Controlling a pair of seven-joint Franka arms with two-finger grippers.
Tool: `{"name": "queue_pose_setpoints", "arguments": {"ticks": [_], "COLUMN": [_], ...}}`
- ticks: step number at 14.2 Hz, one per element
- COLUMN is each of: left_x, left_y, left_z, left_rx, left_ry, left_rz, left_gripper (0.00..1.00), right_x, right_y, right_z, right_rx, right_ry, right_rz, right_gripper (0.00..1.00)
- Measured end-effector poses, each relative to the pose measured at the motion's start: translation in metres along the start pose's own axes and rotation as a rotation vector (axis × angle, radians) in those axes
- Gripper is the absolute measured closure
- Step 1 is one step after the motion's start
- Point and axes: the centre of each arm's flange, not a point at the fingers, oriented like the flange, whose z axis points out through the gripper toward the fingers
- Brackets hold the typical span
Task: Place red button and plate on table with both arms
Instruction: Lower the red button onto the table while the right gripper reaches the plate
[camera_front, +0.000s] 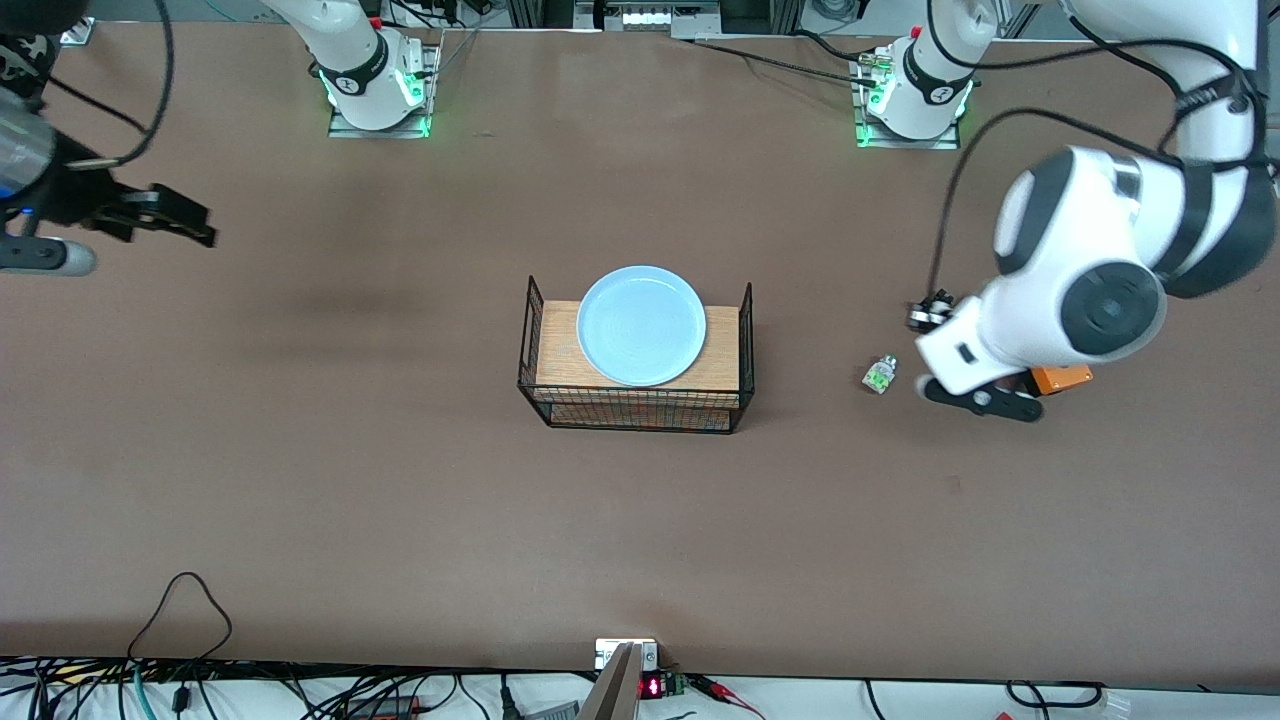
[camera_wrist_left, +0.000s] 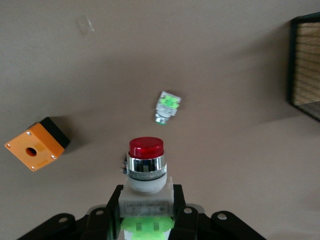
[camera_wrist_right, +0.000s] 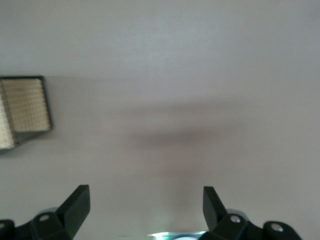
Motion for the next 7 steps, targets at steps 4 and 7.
{"name": "queue_pose_setpoints", "arguments": {"ticks": [4,7], "left_x": [0.011,0.009], "left_y": [-0.060,-0.078], "left_z": [0.081,0.138], "left_rx": [0.018,0.025], "left_ry": [0.056,0.068], "left_rz": [0.064,0.083], "left_gripper": [0.59,0.59], "right_x": [-0.034,-0.049], "right_y": [-0.134,-0.211], "right_z": [0.016,0.031], "right_rx": [-0.018,-0.004], "right_ry": [0.000,0.037], "right_rz": [0.153,0.234], "right_gripper": [0.00,0.00]}}
